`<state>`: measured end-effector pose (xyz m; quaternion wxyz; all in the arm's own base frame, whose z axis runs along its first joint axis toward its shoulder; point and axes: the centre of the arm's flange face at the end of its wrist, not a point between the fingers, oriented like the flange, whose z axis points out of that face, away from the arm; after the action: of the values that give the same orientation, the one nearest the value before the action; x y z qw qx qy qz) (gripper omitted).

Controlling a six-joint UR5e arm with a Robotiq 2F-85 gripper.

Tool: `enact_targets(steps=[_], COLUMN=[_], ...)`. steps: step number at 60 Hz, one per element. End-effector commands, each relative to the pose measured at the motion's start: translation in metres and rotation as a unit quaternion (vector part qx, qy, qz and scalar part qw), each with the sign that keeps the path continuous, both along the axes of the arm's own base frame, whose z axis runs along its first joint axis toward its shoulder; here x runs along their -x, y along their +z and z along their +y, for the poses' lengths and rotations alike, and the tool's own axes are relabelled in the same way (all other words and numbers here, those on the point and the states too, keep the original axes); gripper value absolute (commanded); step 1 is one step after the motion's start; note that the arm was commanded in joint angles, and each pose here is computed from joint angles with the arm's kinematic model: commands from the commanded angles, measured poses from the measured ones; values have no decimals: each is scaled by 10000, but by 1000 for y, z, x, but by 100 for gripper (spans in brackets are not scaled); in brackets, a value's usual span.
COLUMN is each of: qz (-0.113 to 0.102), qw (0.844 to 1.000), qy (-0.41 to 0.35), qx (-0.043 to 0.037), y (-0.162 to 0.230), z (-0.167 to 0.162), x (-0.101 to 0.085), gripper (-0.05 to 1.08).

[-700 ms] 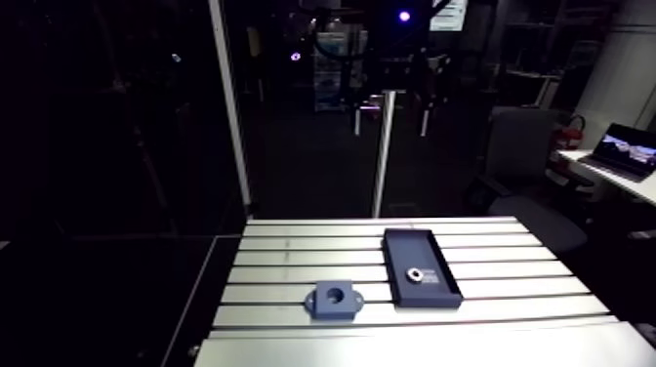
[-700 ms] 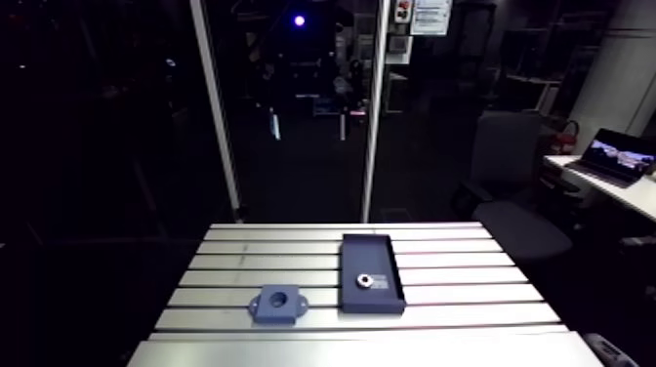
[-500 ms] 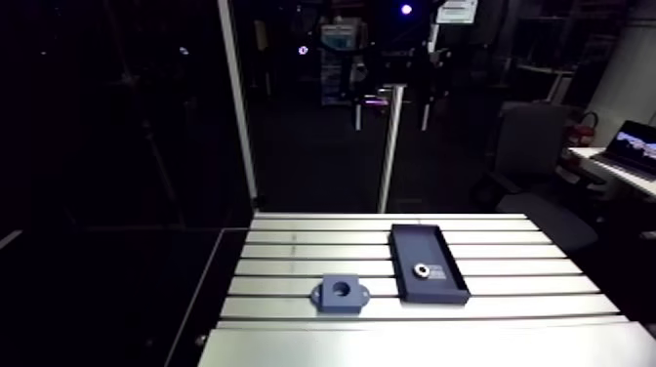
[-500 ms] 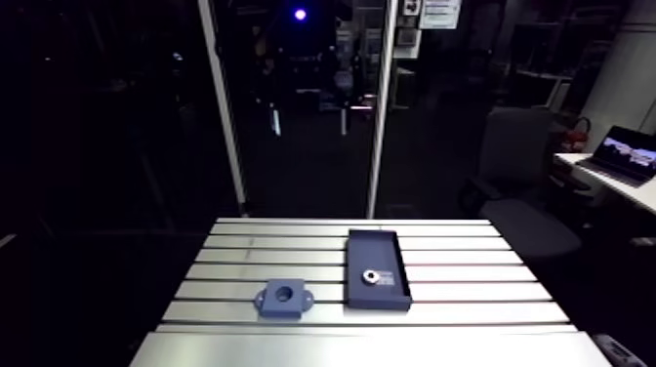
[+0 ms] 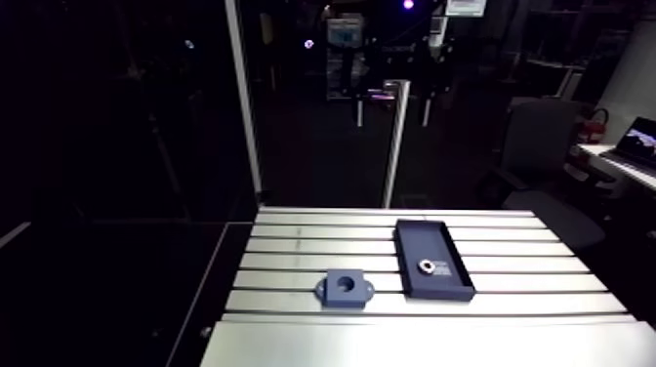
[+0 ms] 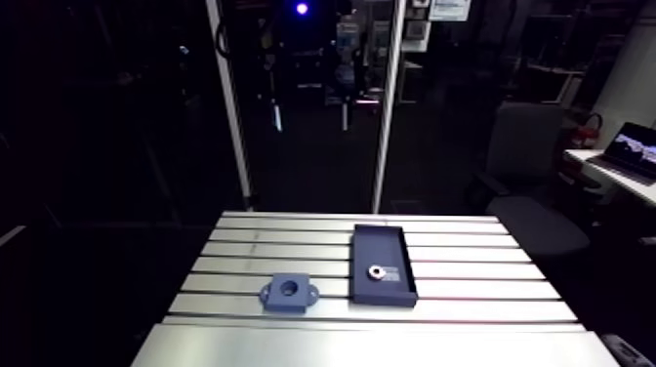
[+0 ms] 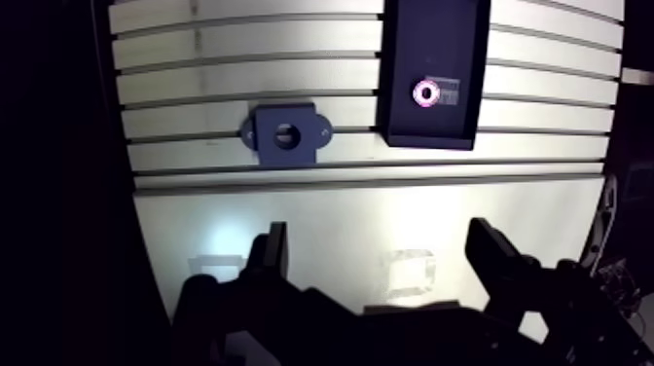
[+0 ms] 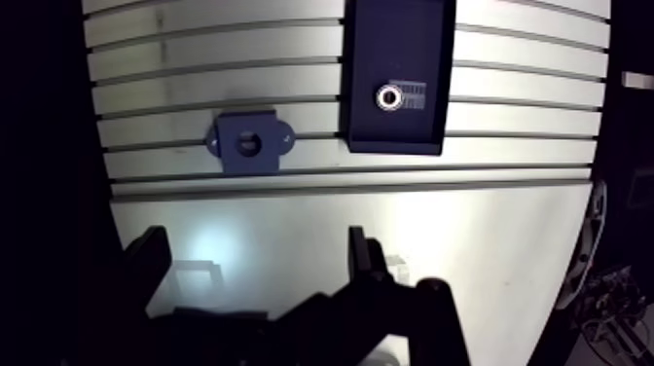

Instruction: Pick up the bearing and press it into the housing until flush.

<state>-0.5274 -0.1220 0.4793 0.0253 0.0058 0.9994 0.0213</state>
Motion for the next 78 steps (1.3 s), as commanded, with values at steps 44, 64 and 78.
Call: enact_targets(steps=[44,64,78], qz=[227,96,72], qw=[9997,9999,10000], qy=[-39,-45,5], qx=[24,47,64], y=[-95,-160,-187], z=[114,119,127], x=[28,29,23], gripper=[1,2,14])
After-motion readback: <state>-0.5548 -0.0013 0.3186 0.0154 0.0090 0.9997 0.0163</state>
